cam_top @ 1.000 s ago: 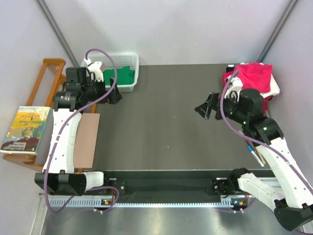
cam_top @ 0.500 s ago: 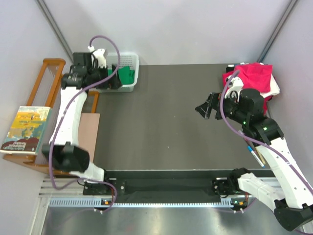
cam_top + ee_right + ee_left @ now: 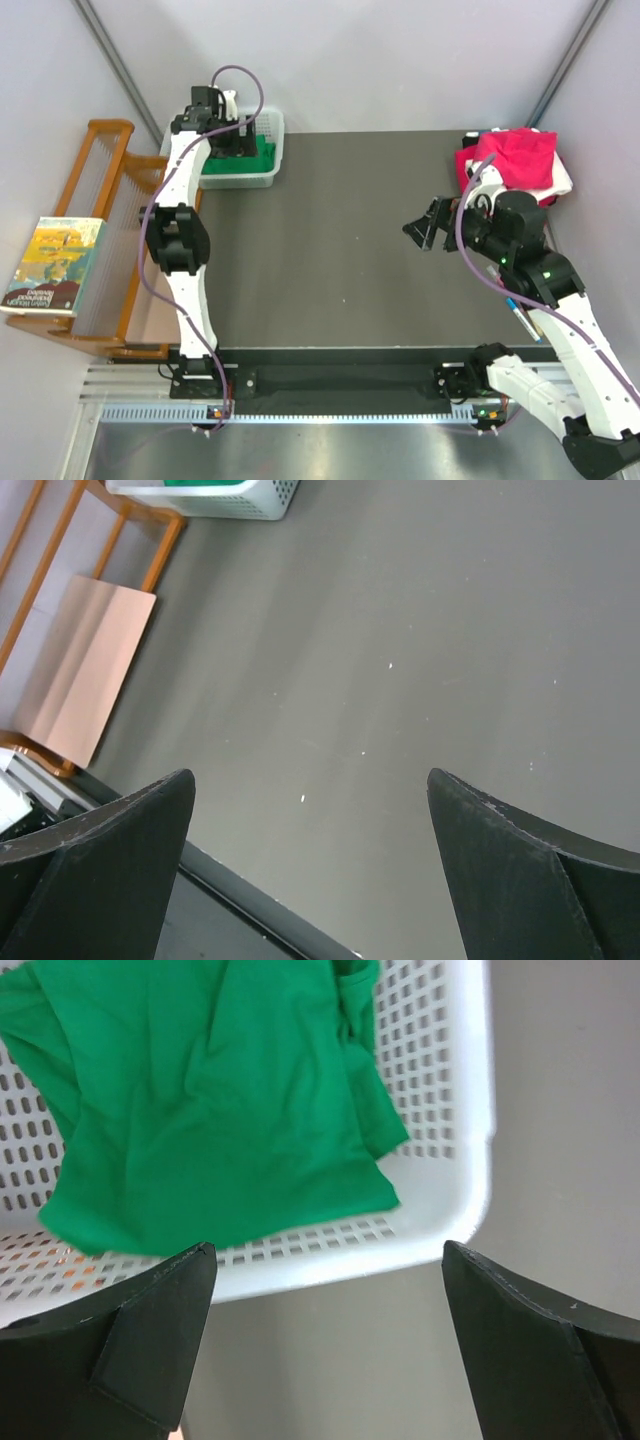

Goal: Fold and stack the t-shirts
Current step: Grab the tshirt from the pile

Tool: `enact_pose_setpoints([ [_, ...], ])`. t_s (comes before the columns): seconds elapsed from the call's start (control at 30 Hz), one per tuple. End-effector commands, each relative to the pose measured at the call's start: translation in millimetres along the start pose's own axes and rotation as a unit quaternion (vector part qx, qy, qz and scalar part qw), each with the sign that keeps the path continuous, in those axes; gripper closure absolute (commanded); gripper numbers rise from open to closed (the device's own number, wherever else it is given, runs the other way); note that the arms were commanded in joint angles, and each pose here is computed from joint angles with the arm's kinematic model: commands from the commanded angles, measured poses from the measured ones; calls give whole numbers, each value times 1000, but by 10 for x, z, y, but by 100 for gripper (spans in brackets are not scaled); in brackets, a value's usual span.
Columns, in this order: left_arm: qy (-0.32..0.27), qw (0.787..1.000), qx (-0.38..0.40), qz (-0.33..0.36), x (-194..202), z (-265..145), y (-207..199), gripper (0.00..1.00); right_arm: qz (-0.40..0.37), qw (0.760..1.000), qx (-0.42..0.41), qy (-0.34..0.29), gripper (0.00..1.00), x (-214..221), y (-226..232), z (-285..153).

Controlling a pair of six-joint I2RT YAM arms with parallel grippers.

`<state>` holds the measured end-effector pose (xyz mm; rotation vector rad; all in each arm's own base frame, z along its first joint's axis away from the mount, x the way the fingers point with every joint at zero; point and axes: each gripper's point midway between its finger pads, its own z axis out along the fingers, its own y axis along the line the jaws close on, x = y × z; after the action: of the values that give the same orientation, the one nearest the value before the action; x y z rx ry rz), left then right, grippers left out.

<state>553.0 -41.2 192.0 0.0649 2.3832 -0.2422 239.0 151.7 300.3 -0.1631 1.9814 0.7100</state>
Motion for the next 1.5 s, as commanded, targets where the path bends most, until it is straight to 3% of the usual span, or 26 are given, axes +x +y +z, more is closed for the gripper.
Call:
enact_pose_setpoints([
  [0.0, -27, 1000, -14, -5, -186, 110, 89, 1, -5, 1000, 3, -14, 0, -29, -30, 7],
  [0.43, 2, 999, -51, 8, 160, 999, 414, 1, 20, 999, -51, -2, 0, 11, 120, 218],
  [0.8, 13, 999, -41, 7, 348, 1345, 448, 1, 21, 997, -77, -8, 0, -55, 226, 216],
  [0.87, 25, 999, -32, 6, 431, 1382, 425, 10, 23, 997, -79, -7, 0, -36, 231, 209],
  [0.93, 28, 999, -23, 6, 452, 1372, 399, 25, 23, 997, -79, -8, 0, -28, 230, 199],
  [0.97, 29, 999, -19, 5, 461, 1363, 377, 46, 22, 996, -80, -9, 0, -19, 232, 187],
  [1.07, 27, 999, -15, 6, 436, 1297, 350, 76, 24, 996, -82, -12, 0, -17, 240, 163],
  [1.1, 25, 1000, -16, 6, 416, 1275, 348, 98, 23, 996, -83, -12, 0, -16, 242, 161],
  [1.3, 8, 1000, -1, 9, 238, 993, 237, 100, 21, 996, -91, -13, 2, -6, 262, 158],
  [1.47, -55, 998, 25, 17, -250, 430, 26, 100, 20, 995, -102, -8, 4, 25, 283, 192],
])
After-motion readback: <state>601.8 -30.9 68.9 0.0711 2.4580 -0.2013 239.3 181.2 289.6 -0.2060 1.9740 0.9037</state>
